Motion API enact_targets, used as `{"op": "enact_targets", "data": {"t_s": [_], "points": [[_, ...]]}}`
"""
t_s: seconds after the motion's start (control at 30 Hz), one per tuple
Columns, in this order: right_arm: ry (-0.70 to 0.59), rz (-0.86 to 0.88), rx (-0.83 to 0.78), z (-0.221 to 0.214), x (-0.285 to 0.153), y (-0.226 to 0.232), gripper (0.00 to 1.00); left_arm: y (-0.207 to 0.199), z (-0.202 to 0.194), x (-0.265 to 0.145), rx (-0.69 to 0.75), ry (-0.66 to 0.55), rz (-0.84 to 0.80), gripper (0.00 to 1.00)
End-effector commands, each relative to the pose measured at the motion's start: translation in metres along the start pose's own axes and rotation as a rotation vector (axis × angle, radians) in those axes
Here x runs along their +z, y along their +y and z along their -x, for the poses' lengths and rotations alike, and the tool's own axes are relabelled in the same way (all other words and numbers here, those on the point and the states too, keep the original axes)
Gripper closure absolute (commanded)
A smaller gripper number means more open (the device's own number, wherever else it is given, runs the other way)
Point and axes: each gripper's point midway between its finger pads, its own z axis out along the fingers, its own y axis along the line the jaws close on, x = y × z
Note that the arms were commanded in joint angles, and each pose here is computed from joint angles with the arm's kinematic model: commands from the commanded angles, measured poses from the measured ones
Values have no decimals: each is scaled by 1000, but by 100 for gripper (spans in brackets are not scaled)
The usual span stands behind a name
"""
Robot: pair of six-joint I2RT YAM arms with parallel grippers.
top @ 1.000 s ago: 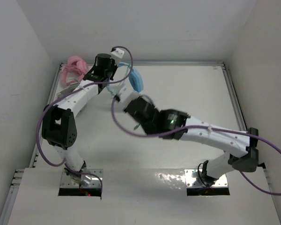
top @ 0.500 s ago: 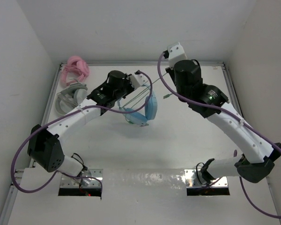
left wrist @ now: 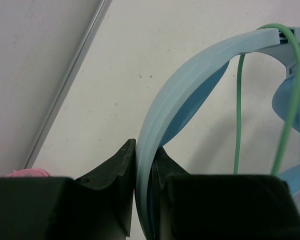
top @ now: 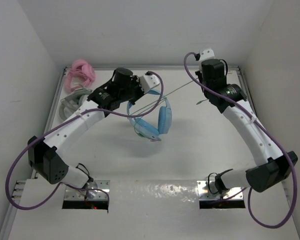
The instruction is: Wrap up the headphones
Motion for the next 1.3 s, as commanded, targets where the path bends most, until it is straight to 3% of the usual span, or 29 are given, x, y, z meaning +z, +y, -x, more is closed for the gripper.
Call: {"op": "enact_targets", "data": {"t_s": [0.0,0.47,0.83,1.07,1.27], "points": [[-19,-67,128,4,18,-19,100,-3,14,-34,-7,-15,-45,100],[53,58,191,-49,55,33,100,-22,68,-86,-64,-130,-229,100],[67,63,229,-92,60,48,100,0,76,-90,-100,-132,-118,100],[52,67,235,-91,58,48,100,2,80,-94,-102,-145,-115,100],[56,312,242,-91,64,101,99,-17,109,-115,-138,-244,-242,100]]}}
